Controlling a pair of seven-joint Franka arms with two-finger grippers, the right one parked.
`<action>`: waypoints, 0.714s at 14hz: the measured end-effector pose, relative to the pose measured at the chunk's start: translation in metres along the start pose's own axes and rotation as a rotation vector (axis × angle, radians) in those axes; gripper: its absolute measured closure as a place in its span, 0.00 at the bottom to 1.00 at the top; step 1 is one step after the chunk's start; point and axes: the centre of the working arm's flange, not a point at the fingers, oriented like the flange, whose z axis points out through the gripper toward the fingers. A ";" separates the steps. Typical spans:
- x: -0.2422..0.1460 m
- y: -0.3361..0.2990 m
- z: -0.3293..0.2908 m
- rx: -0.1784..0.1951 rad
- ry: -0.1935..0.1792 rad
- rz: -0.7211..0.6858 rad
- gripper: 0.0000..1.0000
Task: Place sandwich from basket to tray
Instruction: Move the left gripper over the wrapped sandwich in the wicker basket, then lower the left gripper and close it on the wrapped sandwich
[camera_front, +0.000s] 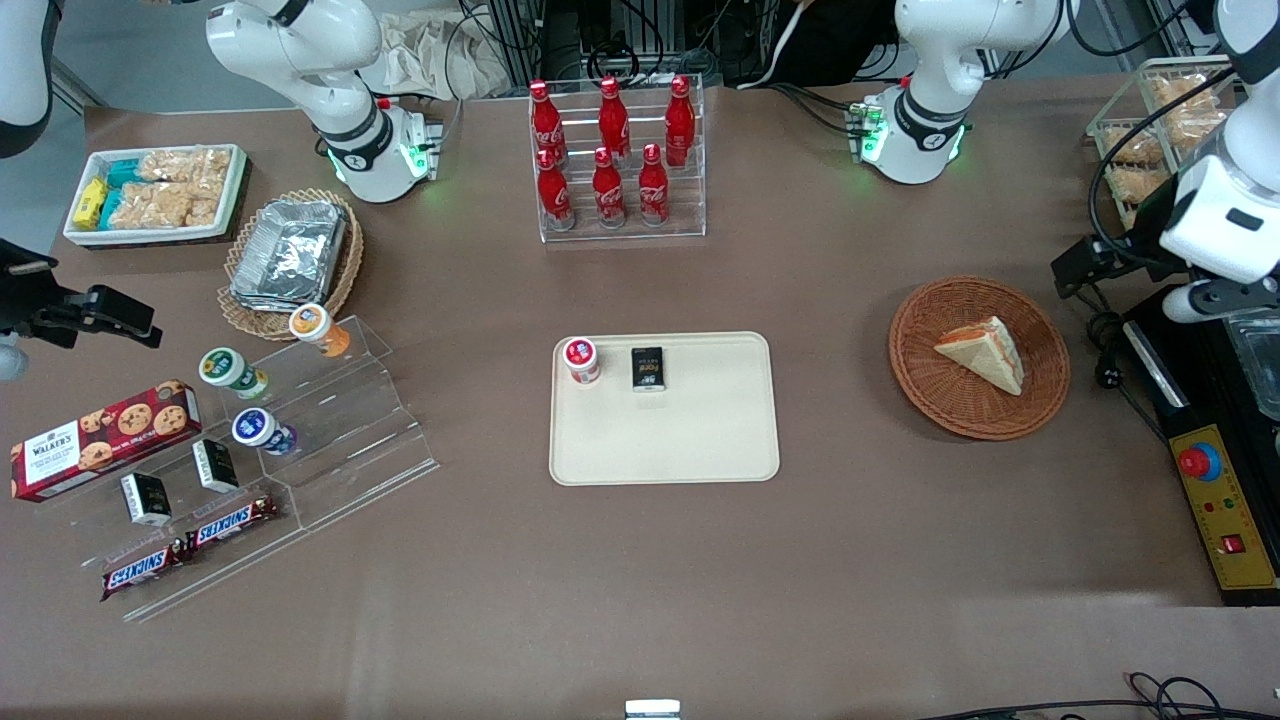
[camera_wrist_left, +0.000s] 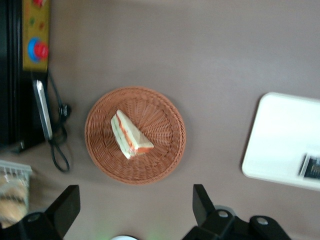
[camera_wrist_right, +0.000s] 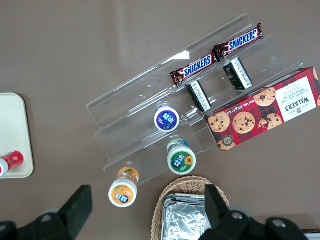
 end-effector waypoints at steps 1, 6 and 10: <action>0.001 -0.001 0.013 0.007 -0.017 -0.064 0.00; -0.007 -0.022 0.114 -0.018 0.016 -0.362 0.00; -0.025 -0.039 0.193 -0.021 0.016 -0.569 0.00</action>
